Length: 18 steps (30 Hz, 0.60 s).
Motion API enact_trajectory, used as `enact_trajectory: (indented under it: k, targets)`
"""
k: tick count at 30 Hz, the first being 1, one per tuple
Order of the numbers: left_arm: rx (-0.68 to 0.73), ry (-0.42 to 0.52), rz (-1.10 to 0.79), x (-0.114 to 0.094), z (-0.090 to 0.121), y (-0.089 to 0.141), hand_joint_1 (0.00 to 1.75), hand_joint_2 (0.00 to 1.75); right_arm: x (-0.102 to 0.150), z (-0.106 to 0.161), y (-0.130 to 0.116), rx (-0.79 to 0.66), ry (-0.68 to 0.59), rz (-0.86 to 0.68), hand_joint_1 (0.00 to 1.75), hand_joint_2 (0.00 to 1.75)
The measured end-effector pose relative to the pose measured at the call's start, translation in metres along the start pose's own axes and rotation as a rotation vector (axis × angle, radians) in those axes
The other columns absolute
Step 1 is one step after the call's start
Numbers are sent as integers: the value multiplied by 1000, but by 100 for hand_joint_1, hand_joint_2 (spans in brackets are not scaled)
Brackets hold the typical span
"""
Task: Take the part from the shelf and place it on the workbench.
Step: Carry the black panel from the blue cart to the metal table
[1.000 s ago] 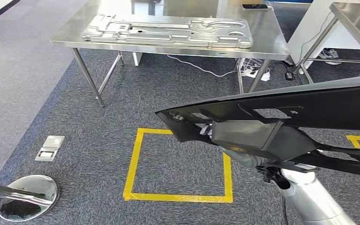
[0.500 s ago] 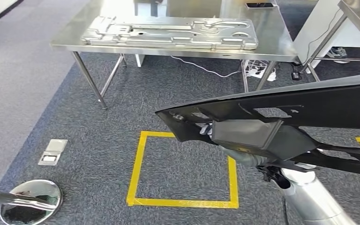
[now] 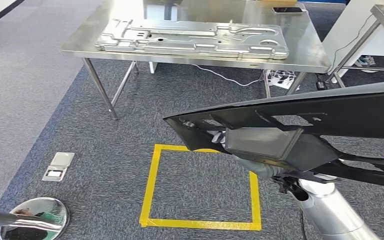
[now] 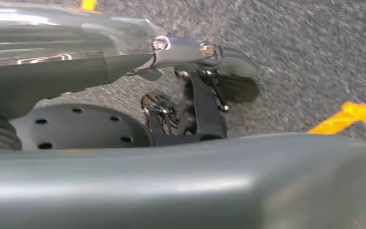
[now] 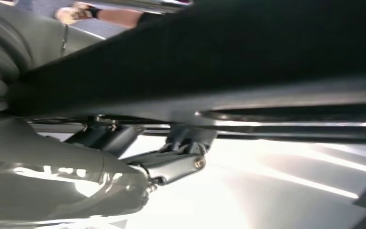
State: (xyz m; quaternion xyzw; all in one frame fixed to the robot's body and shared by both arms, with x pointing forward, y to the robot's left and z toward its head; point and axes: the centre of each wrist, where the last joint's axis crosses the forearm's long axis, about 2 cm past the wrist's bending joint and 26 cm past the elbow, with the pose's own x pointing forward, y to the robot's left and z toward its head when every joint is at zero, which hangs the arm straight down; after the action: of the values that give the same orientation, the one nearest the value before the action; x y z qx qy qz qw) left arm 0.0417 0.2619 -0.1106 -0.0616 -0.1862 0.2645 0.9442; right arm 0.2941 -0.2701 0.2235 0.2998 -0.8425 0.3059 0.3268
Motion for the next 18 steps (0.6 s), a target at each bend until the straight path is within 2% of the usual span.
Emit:
enact_trajectory:
  k: [18]
  targets:
    - [-1, -2, -1, 1, 0, 0, 0, 175, 0, 1, 2, -1, 1, -3, 175, 175]
